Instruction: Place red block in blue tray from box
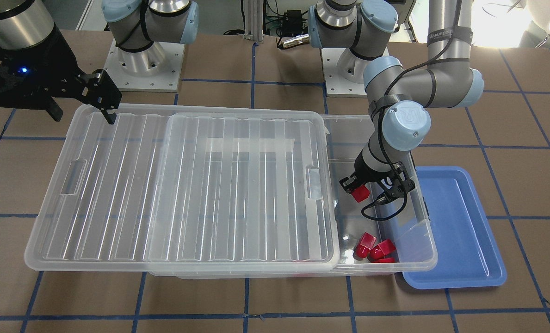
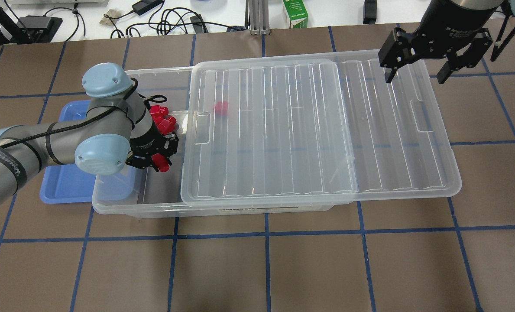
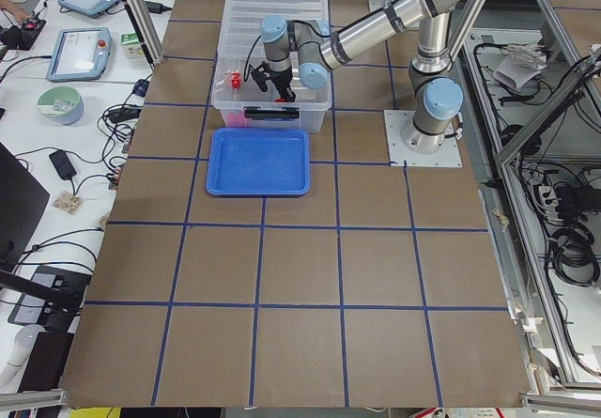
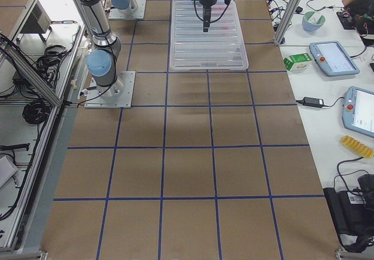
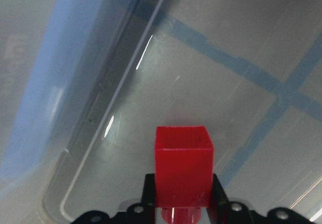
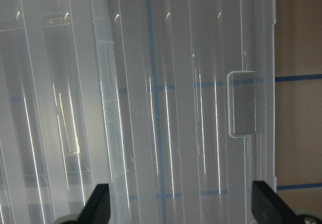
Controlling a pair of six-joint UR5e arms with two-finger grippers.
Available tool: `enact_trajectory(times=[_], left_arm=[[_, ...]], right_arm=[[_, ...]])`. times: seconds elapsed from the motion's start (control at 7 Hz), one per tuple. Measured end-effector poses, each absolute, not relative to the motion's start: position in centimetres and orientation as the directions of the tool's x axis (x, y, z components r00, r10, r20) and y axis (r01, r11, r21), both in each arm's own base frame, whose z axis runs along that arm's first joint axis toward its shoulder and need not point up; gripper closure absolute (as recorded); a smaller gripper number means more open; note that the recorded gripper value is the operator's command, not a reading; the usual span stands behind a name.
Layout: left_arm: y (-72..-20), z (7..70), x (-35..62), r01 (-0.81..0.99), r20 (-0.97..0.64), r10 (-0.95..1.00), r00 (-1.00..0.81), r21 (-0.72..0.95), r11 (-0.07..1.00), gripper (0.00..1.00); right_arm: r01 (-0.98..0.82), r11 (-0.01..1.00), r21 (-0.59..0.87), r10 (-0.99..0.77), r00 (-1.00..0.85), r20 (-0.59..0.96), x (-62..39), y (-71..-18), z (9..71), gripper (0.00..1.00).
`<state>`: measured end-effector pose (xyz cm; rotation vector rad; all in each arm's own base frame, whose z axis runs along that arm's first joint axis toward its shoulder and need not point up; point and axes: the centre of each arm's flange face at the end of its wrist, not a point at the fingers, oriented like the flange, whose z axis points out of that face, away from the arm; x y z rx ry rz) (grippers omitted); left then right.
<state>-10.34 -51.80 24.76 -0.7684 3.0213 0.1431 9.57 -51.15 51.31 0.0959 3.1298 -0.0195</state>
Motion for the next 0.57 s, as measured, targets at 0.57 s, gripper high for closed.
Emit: enact_trajectory(times=[0.57], left_arm=[[-52.7,39.0,-9.2,-0.230,-0.021,-0.229,-0.973,0.085,0.969,1.00]], right_arm=[[0.042,0.999,0.010,0.041,-0.997,0.069,4.0,-52.2,50.5,0.00]])
